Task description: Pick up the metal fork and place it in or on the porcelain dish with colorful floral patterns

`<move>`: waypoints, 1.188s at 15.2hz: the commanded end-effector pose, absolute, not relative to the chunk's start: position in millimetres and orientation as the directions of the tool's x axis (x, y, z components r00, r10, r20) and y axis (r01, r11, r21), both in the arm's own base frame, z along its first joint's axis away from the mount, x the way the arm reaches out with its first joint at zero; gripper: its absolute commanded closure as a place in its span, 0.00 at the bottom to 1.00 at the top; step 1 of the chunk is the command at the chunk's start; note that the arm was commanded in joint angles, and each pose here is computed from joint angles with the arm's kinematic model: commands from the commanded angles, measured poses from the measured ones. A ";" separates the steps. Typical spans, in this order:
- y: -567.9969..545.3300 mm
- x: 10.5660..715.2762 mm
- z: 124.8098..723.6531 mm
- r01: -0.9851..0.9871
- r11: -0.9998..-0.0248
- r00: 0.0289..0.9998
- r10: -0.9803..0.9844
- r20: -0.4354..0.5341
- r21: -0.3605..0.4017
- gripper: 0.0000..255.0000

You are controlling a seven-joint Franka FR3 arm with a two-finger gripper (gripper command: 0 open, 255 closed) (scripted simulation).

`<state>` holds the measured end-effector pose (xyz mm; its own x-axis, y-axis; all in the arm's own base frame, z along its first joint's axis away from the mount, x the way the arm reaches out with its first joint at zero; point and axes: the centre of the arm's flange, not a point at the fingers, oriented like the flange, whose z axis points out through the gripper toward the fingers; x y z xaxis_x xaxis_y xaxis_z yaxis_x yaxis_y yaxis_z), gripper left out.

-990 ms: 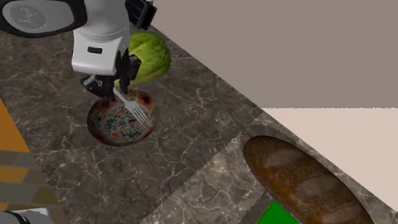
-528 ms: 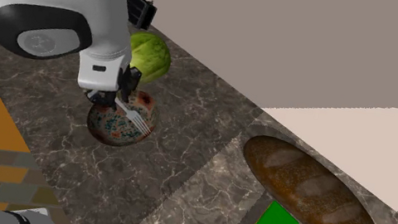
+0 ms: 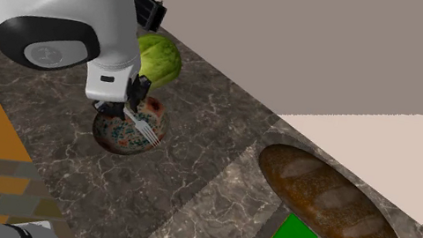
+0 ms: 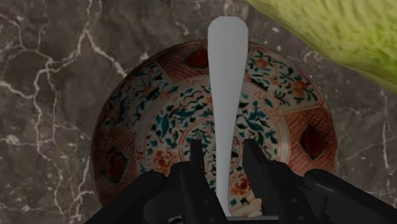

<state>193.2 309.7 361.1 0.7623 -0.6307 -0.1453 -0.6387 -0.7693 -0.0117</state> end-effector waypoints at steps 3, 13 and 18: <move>309.7 193.2 361.0 -0.639 -0.769 0.762 -0.631 -0.145 -0.012 0.00; 304.6 198.4 410.4 -0.639 -0.769 0.762 -0.631 -0.145 -0.012 0.00; 304.6 198.4 410.4 -0.639 -0.769 0.762 -0.631 -0.145 -0.012 0.00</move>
